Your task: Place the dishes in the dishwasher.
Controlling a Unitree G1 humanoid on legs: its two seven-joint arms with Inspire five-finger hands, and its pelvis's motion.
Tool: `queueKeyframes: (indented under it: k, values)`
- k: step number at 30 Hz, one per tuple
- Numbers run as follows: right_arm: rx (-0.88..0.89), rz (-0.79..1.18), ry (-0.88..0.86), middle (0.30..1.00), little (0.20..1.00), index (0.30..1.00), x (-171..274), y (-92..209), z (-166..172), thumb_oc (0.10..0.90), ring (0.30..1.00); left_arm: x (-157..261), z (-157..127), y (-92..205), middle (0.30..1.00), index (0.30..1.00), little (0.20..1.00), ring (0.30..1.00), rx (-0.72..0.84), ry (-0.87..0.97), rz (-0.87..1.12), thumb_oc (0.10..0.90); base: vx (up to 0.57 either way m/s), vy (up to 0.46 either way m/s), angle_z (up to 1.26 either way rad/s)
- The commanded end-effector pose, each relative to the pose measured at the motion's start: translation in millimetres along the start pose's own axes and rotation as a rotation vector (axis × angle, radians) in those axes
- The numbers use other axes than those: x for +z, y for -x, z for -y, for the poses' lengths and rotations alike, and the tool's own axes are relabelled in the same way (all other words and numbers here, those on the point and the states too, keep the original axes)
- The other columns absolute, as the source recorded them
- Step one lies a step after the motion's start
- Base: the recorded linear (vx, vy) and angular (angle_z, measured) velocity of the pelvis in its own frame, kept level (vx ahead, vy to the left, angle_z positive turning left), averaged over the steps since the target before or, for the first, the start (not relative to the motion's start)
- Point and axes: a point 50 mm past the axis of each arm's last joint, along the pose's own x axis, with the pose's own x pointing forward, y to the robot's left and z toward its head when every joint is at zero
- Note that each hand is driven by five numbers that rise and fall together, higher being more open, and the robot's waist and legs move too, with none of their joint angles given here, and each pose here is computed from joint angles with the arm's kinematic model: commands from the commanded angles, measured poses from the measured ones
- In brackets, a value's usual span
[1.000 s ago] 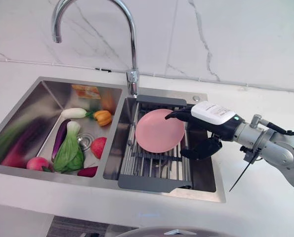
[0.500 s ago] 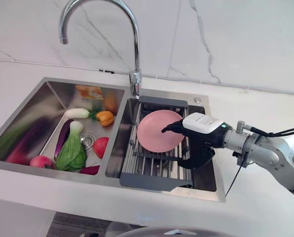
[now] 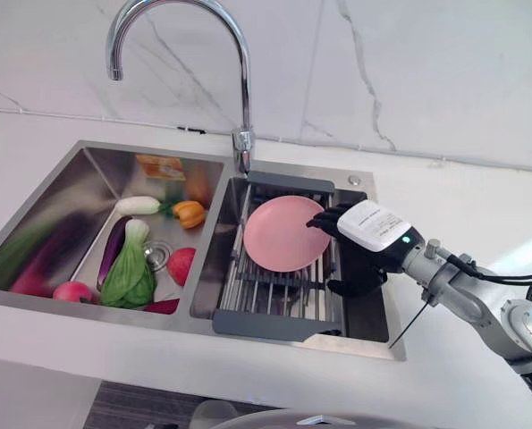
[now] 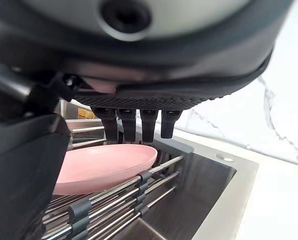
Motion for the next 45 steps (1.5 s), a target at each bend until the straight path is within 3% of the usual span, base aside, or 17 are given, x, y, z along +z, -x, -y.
queueKeyframes:
  k: [1,9,17,21,22,23,33,39,45]
  values:
    - [-0.078,-0.046,0.071,0.900,0.900,0.900,-0.7,-3.7,4.7,0.800,0.900,26.8,2.3,-2.8,0.900,0.900,0.900,0.900,0.009,0.006,0.049,0.800,0.00,0.000,0.00]
    - [-0.078,-0.085,-0.072,0.900,0.900,0.900,3.4,-11.4,-9.0,0.800,0.900,24.4,7.0,-2.1,0.900,0.900,0.900,0.900,-0.004,0.000,0.042,0.800,0.00,0.000,0.04]
    - [-0.132,-0.092,0.021,0.900,0.900,0.900,3.2,-18.8,-2.1,0.800,0.900,24.8,8.0,-2.0,0.900,0.900,0.900,0.900,0.000,0.001,0.039,0.800,0.00,0.000,0.01]
    - [-0.186,-0.094,0.148,0.900,0.900,0.900,4.2,-22.4,2.7,0.800,0.900,25.3,8.6,-1.8,0.900,0.900,0.900,0.900,0.014,0.000,0.040,0.800,0.00,0.000,0.00]
    - [-0.186,-0.094,0.149,0.705,0.705,0.705,4.2,-22.6,2.5,0.670,0.705,25.3,8.6,-1.8,0.900,0.900,0.900,0.900,0.014,0.000,0.040,0.800,0.00,0.000,0.00]
    - [-0.225,-0.109,0.232,0.300,0.300,0.300,2.4,-25.4,5.3,0.400,0.300,24.9,9.6,-1.5,0.900,0.900,0.900,0.900,0.020,-0.009,0.040,0.800,0.00,0.000,0.00]
    - [-0.411,-0.131,0.311,0.300,0.300,0.300,1.0,-30.4,25.0,0.400,0.300,27.9,11.7,-0.9,0.900,0.900,0.900,0.900,0.043,-0.039,0.061,0.800,0.00,0.000,0.00]
    - [-0.523,-0.100,0.243,0.300,0.300,0.300,9.4,-26.0,37.6,0.400,0.300,26.5,13.3,-0.4,0.900,0.900,0.900,0.900,0.046,-0.054,0.065,0.800,0.00,0.000,0.00]
    - [-0.648,-0.083,0.070,0.300,0.300,0.300,14.0,-16.8,50.7,0.400,0.300,23.1,12.9,-0.1,0.900,0.900,0.900,0.900,0.061,-0.050,0.057,0.800,0.01,-0.007,-0.06]
